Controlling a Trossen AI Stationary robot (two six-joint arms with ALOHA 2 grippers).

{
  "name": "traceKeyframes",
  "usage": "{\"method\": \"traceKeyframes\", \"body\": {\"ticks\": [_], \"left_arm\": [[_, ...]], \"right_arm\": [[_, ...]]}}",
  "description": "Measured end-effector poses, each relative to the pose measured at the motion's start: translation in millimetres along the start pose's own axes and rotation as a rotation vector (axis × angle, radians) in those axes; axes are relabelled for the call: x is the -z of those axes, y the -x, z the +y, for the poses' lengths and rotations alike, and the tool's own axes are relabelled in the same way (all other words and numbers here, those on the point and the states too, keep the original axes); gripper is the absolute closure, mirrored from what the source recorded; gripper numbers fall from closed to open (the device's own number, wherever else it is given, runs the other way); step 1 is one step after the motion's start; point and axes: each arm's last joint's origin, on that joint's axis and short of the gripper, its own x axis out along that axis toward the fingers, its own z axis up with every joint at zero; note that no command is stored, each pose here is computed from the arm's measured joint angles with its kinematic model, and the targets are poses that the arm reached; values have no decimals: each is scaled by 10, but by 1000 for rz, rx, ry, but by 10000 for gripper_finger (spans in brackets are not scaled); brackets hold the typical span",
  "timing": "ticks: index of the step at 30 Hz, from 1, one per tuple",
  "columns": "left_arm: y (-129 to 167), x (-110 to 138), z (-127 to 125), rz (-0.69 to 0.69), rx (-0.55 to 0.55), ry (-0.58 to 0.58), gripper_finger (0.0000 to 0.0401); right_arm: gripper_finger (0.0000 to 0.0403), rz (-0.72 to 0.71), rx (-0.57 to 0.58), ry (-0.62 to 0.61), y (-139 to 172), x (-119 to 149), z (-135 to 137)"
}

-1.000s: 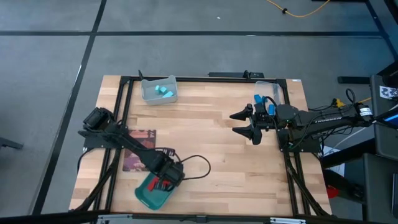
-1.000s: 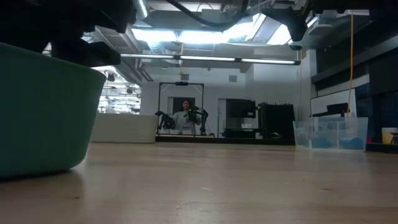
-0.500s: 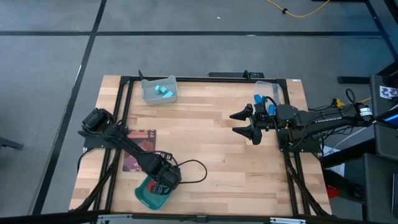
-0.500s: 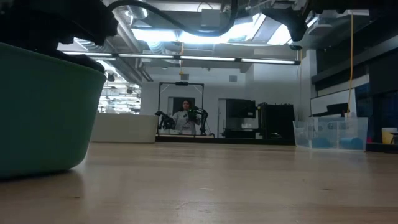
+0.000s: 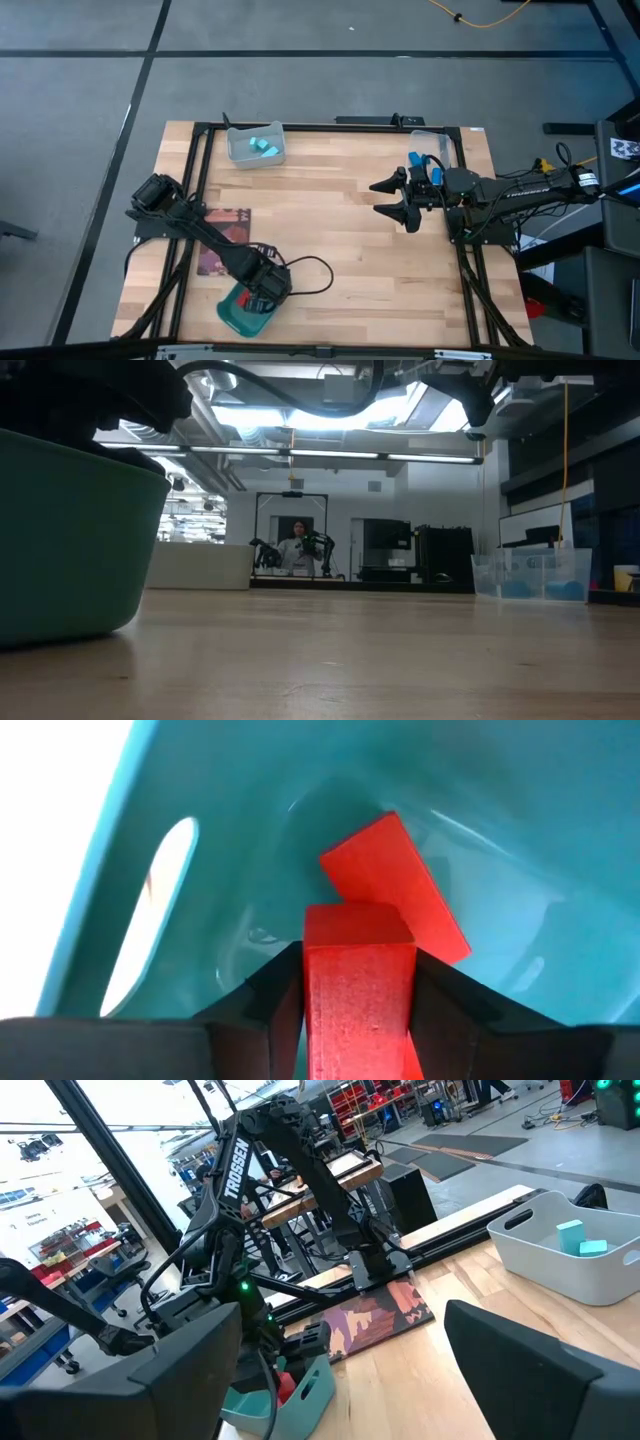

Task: Sort & place blocks by color
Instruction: Put the red block into the green bin, then return to Home Position

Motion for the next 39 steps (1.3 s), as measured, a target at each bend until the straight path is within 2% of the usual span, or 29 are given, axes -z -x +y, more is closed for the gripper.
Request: {"method": "traceKeyframes", "body": {"ticks": [15,20,24,29,32,35,39], "left_arm": [[11,15,3,38,49,13,164],[98,-11,21,88,60,21,153],[291,-28,72,117,33,12,155],[621,42,136,46,6,7,155],[876,90,173,-57,5,7,156],[1133,114,219,-205,8,25,156],[1489,103,343,-473,-29,122,156]], "right_arm": [[52,0,0,0,0,0,0],[52,0,0,0,0,0,-1],[52,0,0,0,0,0,0],[52,1,0,0,0,0,0],[52,5,2,0,1,3,-2],[52,7,3,0,0,5,-2],[52,7,2,-2,1,5,-2]]}}
